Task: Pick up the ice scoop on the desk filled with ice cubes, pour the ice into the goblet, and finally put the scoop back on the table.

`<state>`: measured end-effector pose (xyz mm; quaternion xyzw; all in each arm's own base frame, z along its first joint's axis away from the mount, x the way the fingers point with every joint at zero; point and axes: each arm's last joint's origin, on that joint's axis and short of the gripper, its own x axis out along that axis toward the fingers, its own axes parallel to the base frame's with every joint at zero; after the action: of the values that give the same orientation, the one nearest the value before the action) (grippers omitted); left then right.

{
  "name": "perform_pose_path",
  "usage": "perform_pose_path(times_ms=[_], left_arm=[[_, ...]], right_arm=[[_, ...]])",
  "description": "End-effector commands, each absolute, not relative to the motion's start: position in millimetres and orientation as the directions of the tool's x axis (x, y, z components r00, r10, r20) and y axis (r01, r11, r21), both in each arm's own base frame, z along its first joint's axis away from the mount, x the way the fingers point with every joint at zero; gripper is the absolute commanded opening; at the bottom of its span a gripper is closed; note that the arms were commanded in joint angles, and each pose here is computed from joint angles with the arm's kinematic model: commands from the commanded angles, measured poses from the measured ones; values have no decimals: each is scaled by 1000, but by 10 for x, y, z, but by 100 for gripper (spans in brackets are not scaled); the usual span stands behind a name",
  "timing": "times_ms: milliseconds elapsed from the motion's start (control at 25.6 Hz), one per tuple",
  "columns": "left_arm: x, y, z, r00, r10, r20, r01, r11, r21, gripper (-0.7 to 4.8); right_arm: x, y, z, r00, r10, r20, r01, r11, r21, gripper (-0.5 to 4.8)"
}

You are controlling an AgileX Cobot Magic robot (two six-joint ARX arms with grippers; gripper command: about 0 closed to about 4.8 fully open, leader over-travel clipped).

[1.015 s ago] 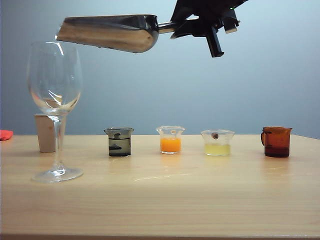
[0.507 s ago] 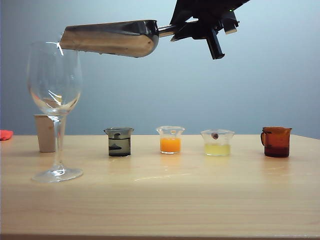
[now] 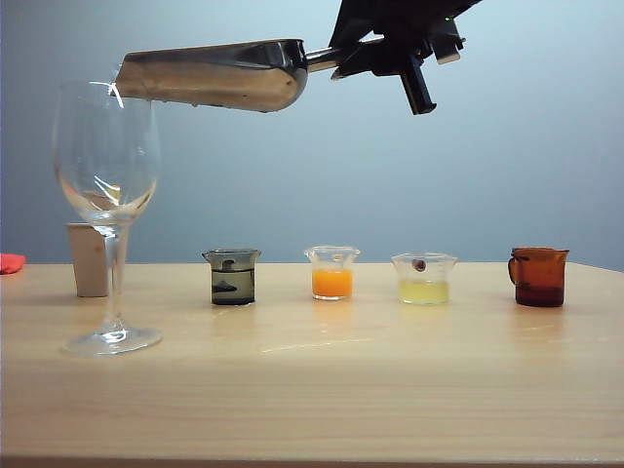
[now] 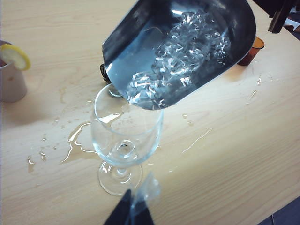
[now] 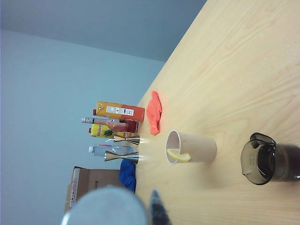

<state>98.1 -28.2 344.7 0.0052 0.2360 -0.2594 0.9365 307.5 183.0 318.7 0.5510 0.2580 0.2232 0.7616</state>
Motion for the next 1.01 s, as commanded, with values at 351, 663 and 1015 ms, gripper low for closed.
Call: perform_pose_path(times_ms=[351, 663, 1015], left_arm=[[974, -281, 3464, 759, -484, -436, 490, 865, -109, -5], [974, -281, 3463, 758, -484, -436, 490, 865, -109, -5], [973, -281, 3462, 758, -484, -437, 489, 865, -110, -5]], right_arm=[[3076, 1835, 3430, 778, 623, -76, -162, 316, 935, -6], [3076, 1836, 3435, 780, 622, -70, -169, 317, 933, -6], [3056, 1871, 3442, 782, 620, -64, -190, 335, 923, -6]])
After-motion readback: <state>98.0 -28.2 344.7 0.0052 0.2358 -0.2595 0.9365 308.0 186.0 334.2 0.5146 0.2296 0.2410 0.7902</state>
